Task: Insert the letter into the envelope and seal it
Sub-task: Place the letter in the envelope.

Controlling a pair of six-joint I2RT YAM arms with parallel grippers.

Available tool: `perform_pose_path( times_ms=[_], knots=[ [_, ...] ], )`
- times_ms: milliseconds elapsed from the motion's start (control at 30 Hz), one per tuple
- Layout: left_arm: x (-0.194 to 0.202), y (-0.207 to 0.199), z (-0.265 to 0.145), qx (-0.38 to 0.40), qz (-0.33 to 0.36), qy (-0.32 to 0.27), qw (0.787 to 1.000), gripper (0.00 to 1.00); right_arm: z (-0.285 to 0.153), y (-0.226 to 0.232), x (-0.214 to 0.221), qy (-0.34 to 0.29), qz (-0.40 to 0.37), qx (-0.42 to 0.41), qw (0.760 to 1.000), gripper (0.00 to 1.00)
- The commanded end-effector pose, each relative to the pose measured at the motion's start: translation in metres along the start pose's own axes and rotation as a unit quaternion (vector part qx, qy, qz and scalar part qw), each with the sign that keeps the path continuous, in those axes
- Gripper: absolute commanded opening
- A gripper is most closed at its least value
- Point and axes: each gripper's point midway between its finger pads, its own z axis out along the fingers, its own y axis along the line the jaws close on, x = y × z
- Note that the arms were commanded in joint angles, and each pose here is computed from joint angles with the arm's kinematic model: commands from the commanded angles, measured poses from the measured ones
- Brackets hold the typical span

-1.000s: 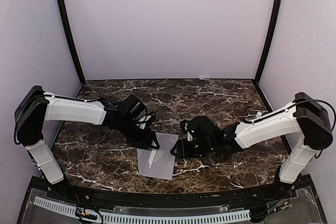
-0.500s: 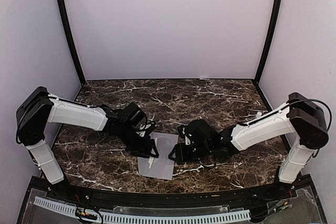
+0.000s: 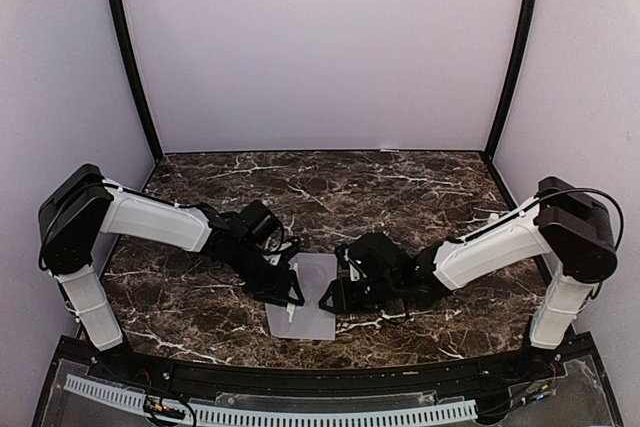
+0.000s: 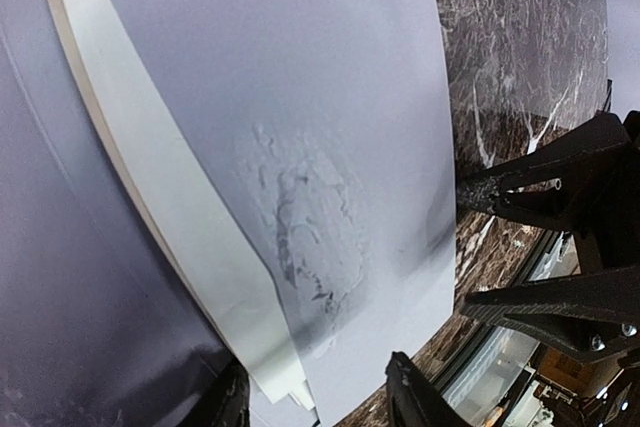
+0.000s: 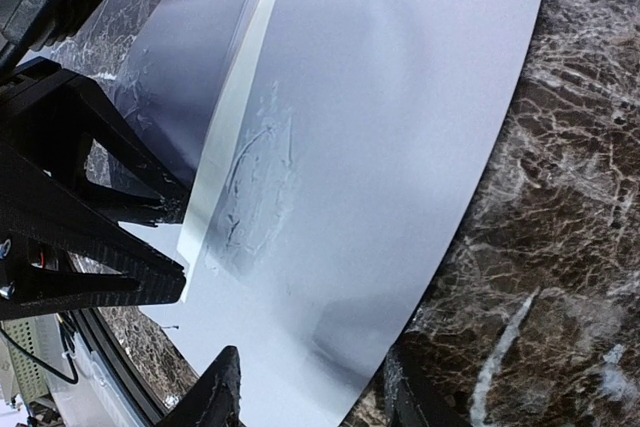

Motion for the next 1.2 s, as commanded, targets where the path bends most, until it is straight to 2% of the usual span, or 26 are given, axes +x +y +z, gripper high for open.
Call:
perform_pose_path(
  times_ms=[0, 333, 500, 633, 767, 933, 1067, 1167],
  knots=[
    [0.008, 0.004, 0.009, -0.006, 0.000, 0.019, 1.000, 0.45, 0.006, 0.007, 0.003, 0.004, 0.000, -0.015, 1.000, 0.45],
    [0.003, -0.003, 0.012, -0.002, 0.007, 0.019, 1.000, 0.43, 0.008, 0.010, 0.001, 0.004, -0.004, -0.017, 1.000, 0.43],
    [-0.001, 0.000, 0.004, -0.020, 0.015, 0.005, 1.000, 0.43, 0.000, 0.008, -0.005, -0.014, -0.004, -0.008, 1.000, 0.44],
    [-0.008, 0.000, -0.013, -0.054, 0.033, -0.018, 0.998, 0.48, -0.018, 0.005, -0.018, -0.045, -0.012, 0.019, 0.999, 0.49],
    [-0.028, 0.000, -0.057, -0.108, 0.061, -0.084, 0.989, 0.58, -0.058, -0.007, -0.047, -0.115, -0.030, 0.086, 0.989, 0.68],
    [-0.058, -0.022, -0.134, -0.097, 0.089, -0.193, 0.972, 0.72, -0.123, -0.025, -0.078, -0.187, -0.048, 0.162, 0.968, 0.91],
    [-0.080, -0.021, -0.191, -0.071, 0.082, -0.245, 0.963, 0.74, -0.171, -0.050, -0.100, -0.214, -0.044, 0.209, 0.953, 0.97],
    [-0.102, -0.008, -0.236, -0.095, 0.095, -0.295, 0.946, 0.76, -0.207, -0.074, -0.113, -0.237, -0.040, 0.259, 0.935, 0.98]
  ],
)
